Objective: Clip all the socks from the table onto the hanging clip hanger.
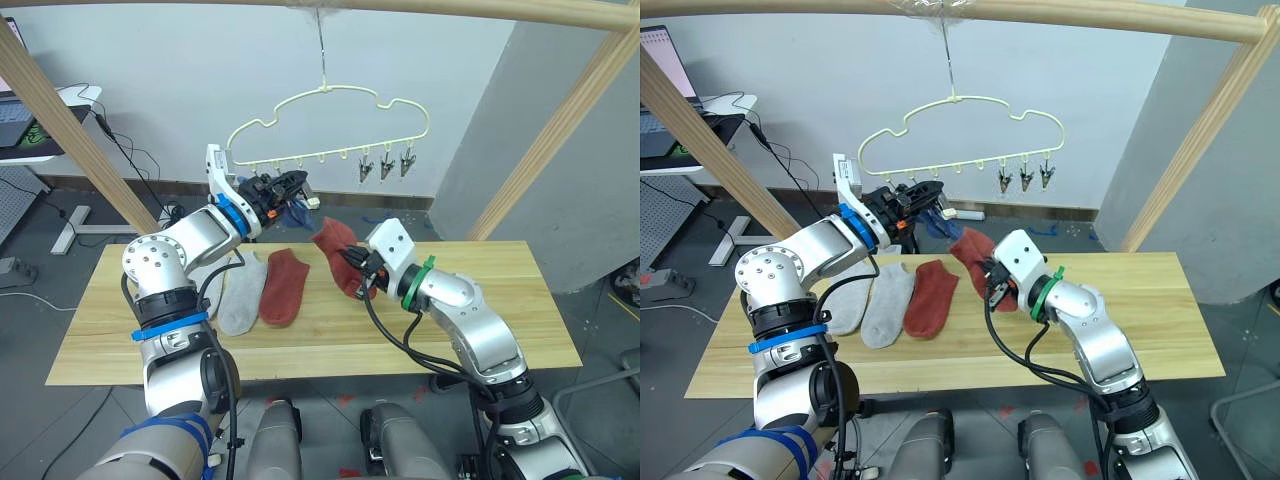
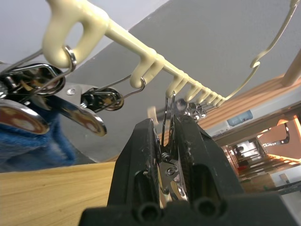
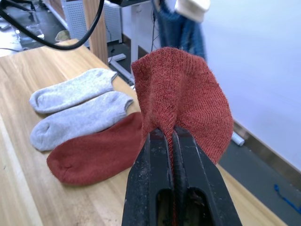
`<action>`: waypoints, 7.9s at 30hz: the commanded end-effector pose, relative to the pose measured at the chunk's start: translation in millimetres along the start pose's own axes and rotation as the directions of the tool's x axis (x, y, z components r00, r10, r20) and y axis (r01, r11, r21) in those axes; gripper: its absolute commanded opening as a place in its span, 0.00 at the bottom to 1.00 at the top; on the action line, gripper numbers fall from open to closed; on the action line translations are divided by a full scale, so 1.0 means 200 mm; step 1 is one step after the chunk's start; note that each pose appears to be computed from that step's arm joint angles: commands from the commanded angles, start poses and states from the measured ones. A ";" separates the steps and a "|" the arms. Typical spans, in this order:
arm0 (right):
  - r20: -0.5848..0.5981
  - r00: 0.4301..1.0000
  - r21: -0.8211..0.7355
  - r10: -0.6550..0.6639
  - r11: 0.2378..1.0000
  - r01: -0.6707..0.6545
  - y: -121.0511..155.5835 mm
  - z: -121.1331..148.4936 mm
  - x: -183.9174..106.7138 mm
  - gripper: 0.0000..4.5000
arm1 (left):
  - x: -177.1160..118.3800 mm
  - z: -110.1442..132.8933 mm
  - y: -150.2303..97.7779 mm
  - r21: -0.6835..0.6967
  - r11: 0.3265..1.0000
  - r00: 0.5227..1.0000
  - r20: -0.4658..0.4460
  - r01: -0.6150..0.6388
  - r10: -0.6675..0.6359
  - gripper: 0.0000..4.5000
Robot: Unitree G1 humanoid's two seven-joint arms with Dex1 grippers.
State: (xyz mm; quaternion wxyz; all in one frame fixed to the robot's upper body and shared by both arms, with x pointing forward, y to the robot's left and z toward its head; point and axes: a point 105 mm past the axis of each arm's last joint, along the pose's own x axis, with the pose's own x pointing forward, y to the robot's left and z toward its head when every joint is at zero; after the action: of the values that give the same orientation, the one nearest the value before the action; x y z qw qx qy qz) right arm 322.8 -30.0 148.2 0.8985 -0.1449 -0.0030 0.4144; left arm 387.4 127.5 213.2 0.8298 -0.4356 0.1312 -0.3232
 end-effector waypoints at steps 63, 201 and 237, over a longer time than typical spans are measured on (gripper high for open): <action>0.116 0.992 -0.071 0.048 0.997 -0.040 0.06 0.21 0.05 0.00 | 0.04 0.00 -0.04 0.014 0.999 0.999 -0.021 0.033 -0.033 0.07; 0.102 0.870 0.336 -0.483 0.840 0.427 -0.50 0.19 0.30 0.50 | -0.50 -0.14 -0.19 0.889 0.455 0.978 0.049 0.049 -0.201 1.00; 0.100 0.853 0.354 -0.512 0.820 0.450 -0.54 0.25 0.35 0.50 | -0.49 -0.14 -0.18 0.893 0.447 0.979 0.040 0.054 -0.198 1.00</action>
State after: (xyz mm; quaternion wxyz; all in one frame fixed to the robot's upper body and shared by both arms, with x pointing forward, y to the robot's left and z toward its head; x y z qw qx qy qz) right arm 442.8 -32.2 196.9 0.9826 0.0366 -0.0279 0.1801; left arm 287.6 160.2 211.1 0.9203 0.0176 -0.1295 -0.3687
